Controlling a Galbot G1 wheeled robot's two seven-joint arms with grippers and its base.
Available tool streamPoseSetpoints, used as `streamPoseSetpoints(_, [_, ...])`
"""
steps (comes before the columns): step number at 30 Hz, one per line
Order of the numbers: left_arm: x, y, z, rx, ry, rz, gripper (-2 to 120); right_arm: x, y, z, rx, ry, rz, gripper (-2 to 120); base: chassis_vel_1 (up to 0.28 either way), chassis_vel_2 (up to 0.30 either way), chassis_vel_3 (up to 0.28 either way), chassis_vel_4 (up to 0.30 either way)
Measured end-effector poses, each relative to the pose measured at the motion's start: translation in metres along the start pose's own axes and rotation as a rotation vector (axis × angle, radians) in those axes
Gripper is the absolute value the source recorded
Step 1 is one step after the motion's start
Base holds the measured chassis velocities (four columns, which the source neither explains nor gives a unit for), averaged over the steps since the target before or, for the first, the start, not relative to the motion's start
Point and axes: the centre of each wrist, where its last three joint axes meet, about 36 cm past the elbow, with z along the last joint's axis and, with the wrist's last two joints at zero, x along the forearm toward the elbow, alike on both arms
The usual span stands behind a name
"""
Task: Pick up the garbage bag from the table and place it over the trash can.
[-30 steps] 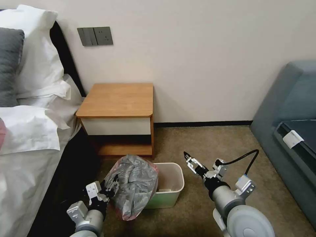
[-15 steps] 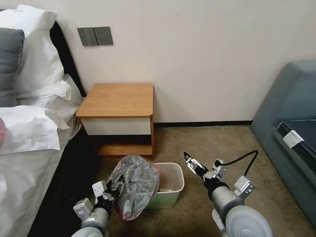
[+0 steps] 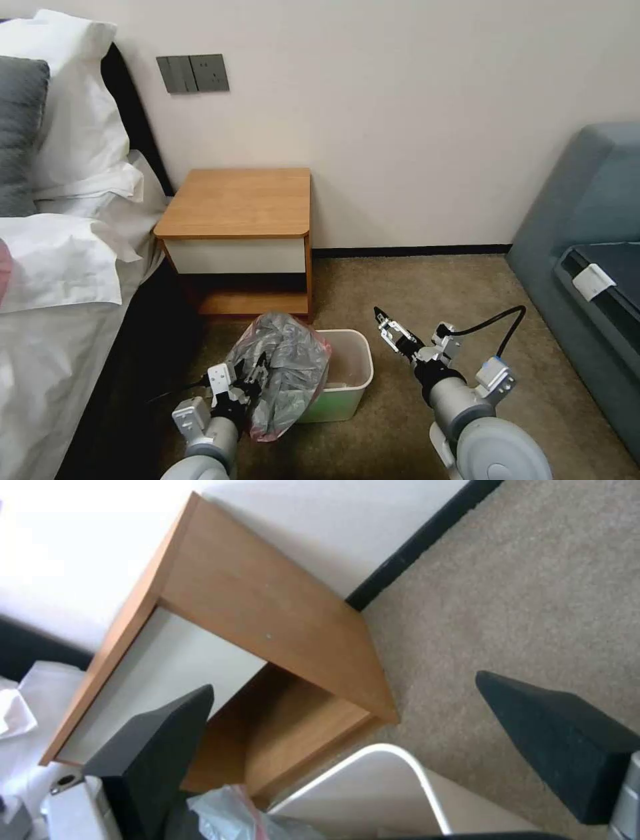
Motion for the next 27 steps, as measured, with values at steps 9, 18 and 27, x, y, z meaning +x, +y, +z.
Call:
streamPoseSetpoints(9, [-0.007, -0.01, 0.0, -0.043, 0.029, -0.05, 44, -0.001, -0.003, 0.001, -0.01, -0.012, 0.008, 100, 0.0, 0.0, 0.0, 0.0])
streamPoseSetpoints(18, [-0.018, -0.013, 0.004, -0.059, 0.084, -0.06, 38, 0.0, -0.007, 0.007, -0.017, -0.012, 0.024, 100, 0.0, 0.0, 0.0, 0.0])
streamPoseSetpoints(27, [-0.022, -0.013, 0.009, -0.061, 0.088, -0.065, 14, 0.0, -0.008, 0.008, -0.024, -0.022, 0.023, 100, 0.0, 0.0, 0.0, 0.0])
